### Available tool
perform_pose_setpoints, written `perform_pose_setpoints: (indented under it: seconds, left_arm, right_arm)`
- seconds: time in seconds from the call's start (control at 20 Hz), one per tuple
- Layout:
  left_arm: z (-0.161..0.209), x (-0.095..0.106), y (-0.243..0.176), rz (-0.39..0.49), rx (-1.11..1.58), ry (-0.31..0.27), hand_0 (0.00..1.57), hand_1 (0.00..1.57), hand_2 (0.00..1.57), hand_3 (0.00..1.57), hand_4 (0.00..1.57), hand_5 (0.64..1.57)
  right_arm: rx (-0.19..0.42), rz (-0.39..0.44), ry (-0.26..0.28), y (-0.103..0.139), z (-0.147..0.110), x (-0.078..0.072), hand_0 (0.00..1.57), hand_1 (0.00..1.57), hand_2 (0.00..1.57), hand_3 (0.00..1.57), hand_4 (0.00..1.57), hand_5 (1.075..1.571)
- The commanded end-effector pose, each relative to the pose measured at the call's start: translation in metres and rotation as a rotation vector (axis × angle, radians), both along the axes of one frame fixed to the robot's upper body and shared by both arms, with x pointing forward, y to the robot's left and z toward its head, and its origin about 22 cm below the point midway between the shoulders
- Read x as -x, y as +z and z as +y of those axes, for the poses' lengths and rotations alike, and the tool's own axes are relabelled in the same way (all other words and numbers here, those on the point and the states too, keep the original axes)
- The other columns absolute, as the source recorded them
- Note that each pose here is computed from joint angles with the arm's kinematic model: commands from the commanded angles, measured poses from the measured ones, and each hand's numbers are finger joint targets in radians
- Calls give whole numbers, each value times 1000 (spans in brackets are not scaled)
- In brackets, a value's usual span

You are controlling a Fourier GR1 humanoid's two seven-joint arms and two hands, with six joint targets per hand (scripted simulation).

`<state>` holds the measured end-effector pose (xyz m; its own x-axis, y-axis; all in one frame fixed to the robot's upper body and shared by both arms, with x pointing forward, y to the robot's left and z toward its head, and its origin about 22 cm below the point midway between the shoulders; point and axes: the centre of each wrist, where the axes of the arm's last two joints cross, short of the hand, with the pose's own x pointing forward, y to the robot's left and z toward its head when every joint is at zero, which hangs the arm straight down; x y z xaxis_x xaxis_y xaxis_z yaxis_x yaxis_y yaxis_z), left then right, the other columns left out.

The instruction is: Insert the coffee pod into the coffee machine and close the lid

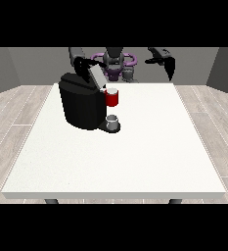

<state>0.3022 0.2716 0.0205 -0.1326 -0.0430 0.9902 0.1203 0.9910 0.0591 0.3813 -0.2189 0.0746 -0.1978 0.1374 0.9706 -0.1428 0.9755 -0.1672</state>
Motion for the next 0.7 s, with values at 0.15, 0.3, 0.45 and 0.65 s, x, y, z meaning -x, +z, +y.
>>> perform_pose_setpoints:
  seconds: [0.15, 0.3, 0.45, 0.65]
  left_arm:
    - [-20, -4, 7, 23, 5, 9, 0, 0, 0, 0, 0, 1571]
    - [-1, -6, 13, -13, 1, 2, 0, 0, 0, 0, 131, 1571]
    - [-3, -8, 3, 2, -7, 43, 0, 0, 0, 0, 192, 1571]
    - [5, -10, -5, 26, 16, 51, 0, 0, 0, 0, 121, 1571]
  right_arm:
    - [16, 26, 22, 4, 10, -13, 0, 0, 0, 0, 0, 1571]
    - [30, 11, 33, 7, 18, -16, 0, 0, 0, 0, 0, 1571]
    - [55, -2, 57, 13, 30, -17, 0, 0, 0, 0, 77, 1571]
    - [79, 5, 115, 25, 64, -15, 0, 0, 0, 0, 214, 1571]
